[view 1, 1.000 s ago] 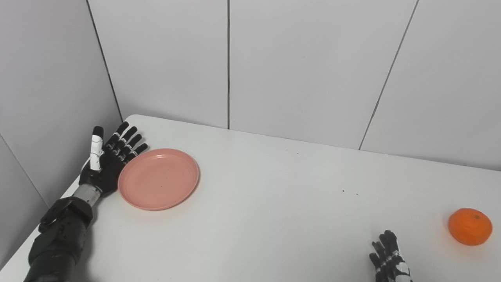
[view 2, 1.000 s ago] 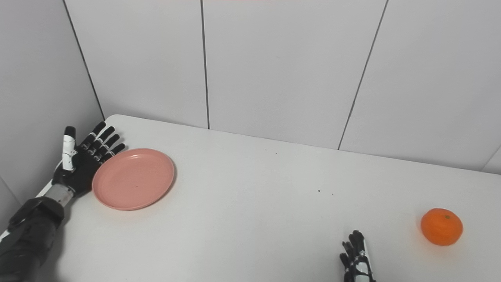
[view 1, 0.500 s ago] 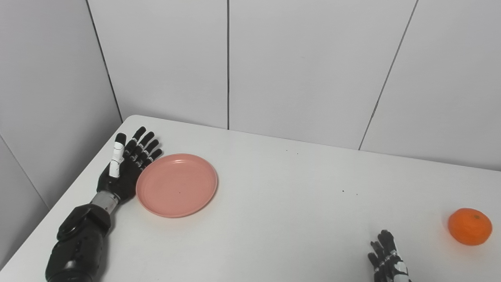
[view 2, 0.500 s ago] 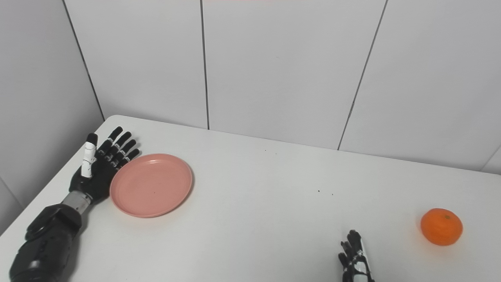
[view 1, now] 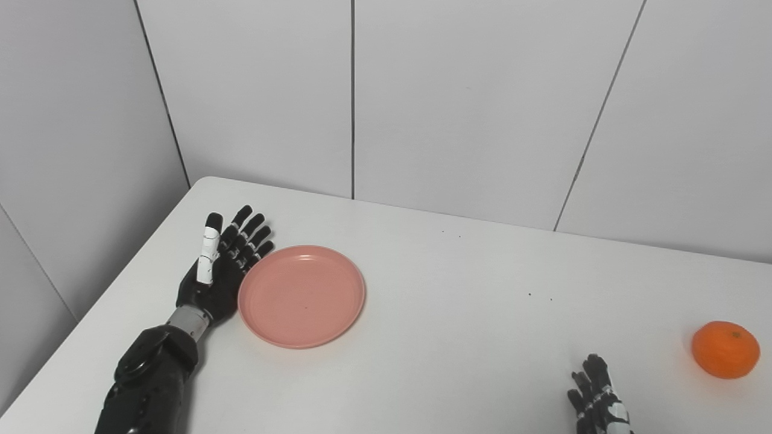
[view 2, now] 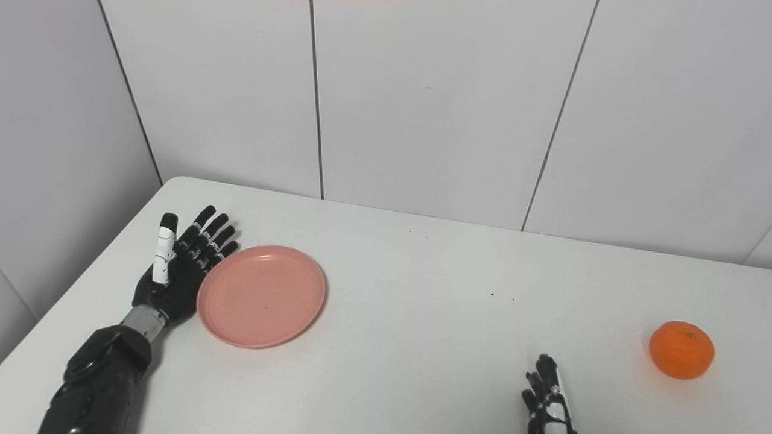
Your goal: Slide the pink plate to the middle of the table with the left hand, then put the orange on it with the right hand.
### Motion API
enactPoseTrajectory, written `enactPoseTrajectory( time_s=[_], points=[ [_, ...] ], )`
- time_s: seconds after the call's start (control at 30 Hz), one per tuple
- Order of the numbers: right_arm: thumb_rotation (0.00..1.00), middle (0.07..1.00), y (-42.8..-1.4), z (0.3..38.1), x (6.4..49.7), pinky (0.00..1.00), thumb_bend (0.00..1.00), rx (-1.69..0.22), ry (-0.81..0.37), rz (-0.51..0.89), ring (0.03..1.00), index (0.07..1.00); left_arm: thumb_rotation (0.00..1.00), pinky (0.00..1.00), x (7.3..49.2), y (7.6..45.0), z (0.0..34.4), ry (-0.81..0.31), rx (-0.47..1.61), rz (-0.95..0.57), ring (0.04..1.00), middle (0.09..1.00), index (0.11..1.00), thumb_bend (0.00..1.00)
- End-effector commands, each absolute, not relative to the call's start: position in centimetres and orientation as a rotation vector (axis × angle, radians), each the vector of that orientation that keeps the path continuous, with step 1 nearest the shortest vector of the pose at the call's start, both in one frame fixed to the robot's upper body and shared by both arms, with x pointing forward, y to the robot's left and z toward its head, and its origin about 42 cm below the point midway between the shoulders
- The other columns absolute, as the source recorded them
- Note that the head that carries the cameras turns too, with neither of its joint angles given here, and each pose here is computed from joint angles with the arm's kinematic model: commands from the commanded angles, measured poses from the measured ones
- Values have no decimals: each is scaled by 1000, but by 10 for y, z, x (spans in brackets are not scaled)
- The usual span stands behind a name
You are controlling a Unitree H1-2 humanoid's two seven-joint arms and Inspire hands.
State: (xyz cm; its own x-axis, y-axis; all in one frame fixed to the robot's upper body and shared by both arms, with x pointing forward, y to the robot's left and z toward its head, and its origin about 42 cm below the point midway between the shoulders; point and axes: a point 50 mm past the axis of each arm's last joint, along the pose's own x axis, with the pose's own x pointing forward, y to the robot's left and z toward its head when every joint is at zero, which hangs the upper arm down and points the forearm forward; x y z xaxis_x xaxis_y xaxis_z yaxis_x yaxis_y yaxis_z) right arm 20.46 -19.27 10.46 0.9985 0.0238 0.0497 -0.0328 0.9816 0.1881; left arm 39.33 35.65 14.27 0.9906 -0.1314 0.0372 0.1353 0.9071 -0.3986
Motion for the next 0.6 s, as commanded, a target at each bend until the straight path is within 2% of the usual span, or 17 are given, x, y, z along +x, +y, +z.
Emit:
enactPoseTrajectory(
  time_s=[0.0,0.57],
  points=[
    [1000,999,-200,72,169,1000,735,185,183,18,1000,968,784,1000,388,344,134,49,-429,-135,994,997,1000,981],
    [1000,1000,-192,78,167,1000,722,173,164,6,995,966,826,1000,383,300,136,62,-494,-145,1000,993,1000,961]
  ],
)
